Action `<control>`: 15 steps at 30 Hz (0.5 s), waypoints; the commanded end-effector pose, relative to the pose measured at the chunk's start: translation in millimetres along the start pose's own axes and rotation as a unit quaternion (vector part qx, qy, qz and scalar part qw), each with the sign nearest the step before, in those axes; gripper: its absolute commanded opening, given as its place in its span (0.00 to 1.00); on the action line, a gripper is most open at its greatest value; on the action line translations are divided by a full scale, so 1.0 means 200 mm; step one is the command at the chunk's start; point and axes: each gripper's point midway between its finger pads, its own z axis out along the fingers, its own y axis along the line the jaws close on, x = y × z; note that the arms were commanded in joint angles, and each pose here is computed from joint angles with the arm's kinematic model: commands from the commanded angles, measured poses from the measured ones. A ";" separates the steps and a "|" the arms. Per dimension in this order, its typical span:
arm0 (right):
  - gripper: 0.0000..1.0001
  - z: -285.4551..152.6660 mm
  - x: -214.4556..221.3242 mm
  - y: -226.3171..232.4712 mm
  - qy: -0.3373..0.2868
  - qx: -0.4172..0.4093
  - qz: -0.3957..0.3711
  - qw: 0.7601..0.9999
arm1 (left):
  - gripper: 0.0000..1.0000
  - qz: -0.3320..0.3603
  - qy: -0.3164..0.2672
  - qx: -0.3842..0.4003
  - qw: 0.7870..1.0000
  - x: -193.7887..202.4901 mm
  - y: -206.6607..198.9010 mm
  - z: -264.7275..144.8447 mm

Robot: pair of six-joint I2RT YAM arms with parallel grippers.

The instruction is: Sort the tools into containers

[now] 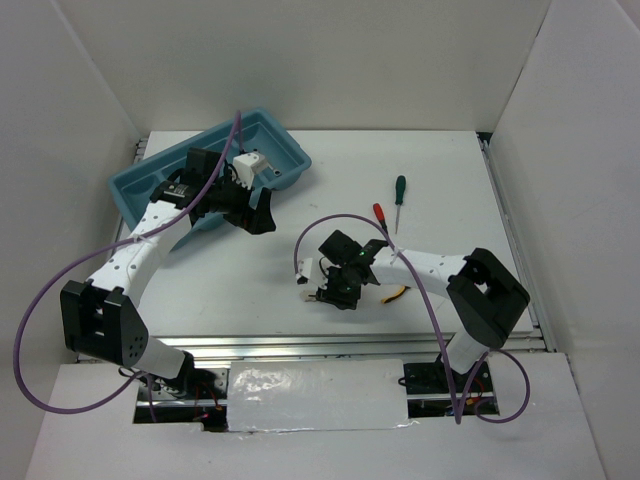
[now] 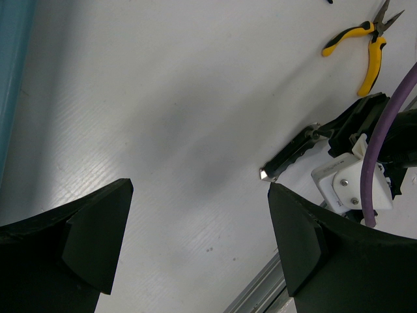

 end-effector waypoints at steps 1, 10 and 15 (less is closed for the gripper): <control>0.48 0.03 -0.02 -0.06 0.000 0.019 0.004 1.000 | 0.99 0.000 -0.015 0.013 1.000 -0.04 -0.02 0.01; 0.42 -0.14 -0.07 -0.12 -0.045 0.050 0.000 0.998 | 0.99 0.003 -0.014 0.015 1.000 -0.06 -0.02 0.01; 0.41 -0.29 -0.10 -0.16 -0.104 0.108 -0.043 0.988 | 0.99 0.012 -0.018 0.008 1.000 -0.07 -0.01 0.01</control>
